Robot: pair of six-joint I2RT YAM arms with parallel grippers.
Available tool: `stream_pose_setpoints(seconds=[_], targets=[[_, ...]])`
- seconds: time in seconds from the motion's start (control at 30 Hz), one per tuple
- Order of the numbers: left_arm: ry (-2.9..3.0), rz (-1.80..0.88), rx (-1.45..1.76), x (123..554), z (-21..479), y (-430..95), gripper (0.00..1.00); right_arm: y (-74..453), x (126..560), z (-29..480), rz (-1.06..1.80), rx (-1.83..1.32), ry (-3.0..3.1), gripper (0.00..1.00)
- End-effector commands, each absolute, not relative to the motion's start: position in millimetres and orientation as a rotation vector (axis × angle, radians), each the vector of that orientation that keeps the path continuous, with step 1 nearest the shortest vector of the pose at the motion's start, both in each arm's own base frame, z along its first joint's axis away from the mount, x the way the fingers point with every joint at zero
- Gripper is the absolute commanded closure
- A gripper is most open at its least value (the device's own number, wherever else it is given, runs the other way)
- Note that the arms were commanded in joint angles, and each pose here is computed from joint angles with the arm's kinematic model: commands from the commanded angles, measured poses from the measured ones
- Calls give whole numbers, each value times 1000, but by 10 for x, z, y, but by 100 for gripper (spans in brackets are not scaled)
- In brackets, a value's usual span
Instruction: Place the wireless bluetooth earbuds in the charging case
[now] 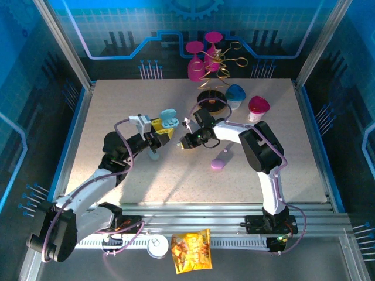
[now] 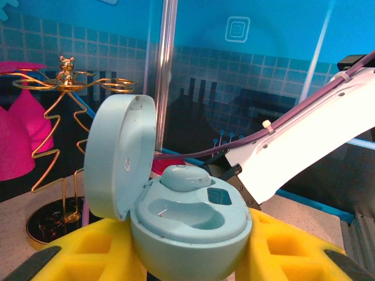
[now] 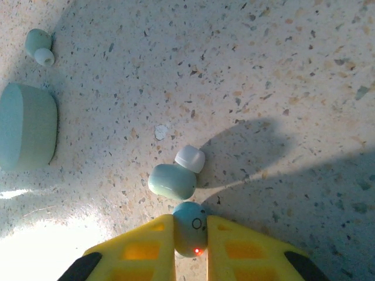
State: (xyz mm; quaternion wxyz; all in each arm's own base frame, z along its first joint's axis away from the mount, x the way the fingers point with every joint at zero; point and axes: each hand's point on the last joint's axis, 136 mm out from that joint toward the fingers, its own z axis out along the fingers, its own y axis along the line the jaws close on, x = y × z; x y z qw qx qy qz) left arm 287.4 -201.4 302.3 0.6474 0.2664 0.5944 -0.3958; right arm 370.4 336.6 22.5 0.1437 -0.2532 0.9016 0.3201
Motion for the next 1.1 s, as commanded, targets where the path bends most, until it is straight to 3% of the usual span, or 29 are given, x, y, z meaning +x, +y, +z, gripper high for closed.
stream_pose_setpoints(seconds=[0.0,0.37,0.63,1.07], targets=[[1316,-861,614,2884,3055,-1977,83,3312,3646,269,835,-734,2615,85],[1355,-796,601,3031,2860,-1952,83,2984,3546,930,695,-666,2458,85],[1384,-780,600,3139,2697,-1968,83,2848,3327,1704,613,-707,2300,85],[1399,-780,608,3175,2574,-1983,83,3173,2971,2827,662,-870,2004,84]])
